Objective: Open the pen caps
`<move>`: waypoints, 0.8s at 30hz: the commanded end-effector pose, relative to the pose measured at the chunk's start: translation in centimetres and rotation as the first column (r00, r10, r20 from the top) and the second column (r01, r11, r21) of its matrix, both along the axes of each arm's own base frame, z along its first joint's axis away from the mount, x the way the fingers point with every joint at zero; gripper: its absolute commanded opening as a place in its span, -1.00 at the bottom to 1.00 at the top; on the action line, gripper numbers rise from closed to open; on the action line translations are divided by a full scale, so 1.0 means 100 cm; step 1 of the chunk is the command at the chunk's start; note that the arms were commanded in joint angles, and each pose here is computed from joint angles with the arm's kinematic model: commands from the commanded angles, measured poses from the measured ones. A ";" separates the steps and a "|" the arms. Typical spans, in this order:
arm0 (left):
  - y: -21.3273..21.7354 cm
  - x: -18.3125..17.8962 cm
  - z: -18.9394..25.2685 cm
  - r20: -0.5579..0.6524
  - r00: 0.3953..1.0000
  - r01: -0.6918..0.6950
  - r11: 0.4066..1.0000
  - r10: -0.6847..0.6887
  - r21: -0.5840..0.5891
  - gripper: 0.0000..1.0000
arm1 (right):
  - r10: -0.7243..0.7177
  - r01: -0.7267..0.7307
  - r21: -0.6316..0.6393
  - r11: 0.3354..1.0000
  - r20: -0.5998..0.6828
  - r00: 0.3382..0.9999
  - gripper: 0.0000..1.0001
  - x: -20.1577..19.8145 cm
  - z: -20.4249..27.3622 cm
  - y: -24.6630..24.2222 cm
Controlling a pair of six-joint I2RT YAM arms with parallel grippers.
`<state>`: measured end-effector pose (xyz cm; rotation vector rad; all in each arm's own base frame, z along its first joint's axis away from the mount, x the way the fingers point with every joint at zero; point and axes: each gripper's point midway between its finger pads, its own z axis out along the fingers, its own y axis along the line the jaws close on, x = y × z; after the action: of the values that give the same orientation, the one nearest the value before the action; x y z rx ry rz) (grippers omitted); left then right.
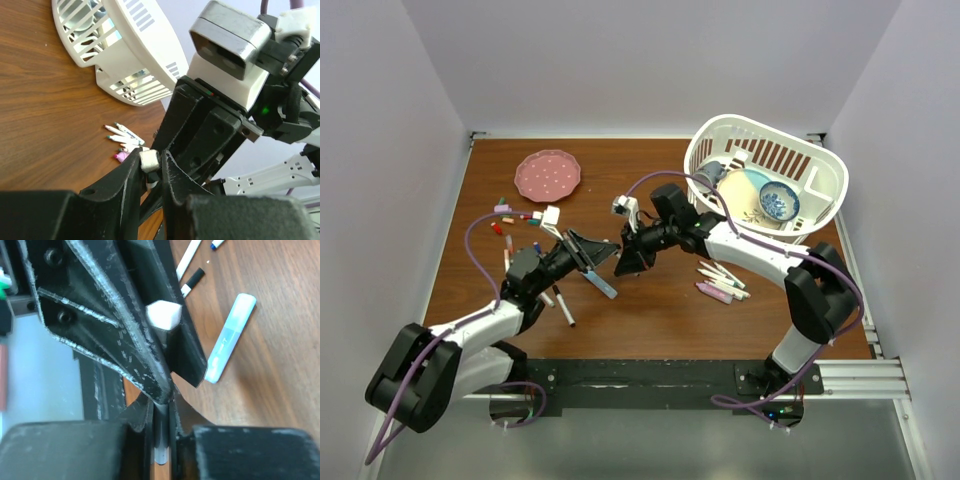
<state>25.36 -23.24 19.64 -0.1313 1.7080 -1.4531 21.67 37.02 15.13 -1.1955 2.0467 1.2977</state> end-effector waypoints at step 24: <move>0.181 0.108 0.057 0.025 0.682 -0.729 0.677 0.731 0.100 -1.00 | 0.048 0.004 -0.185 0.983 0.275 0.960 -1.00 0.007 -0.019 -0.061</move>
<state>35.77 -6.24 26.76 -0.6889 1.3900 -0.8528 20.99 33.92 12.55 -1.2540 2.0733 1.1615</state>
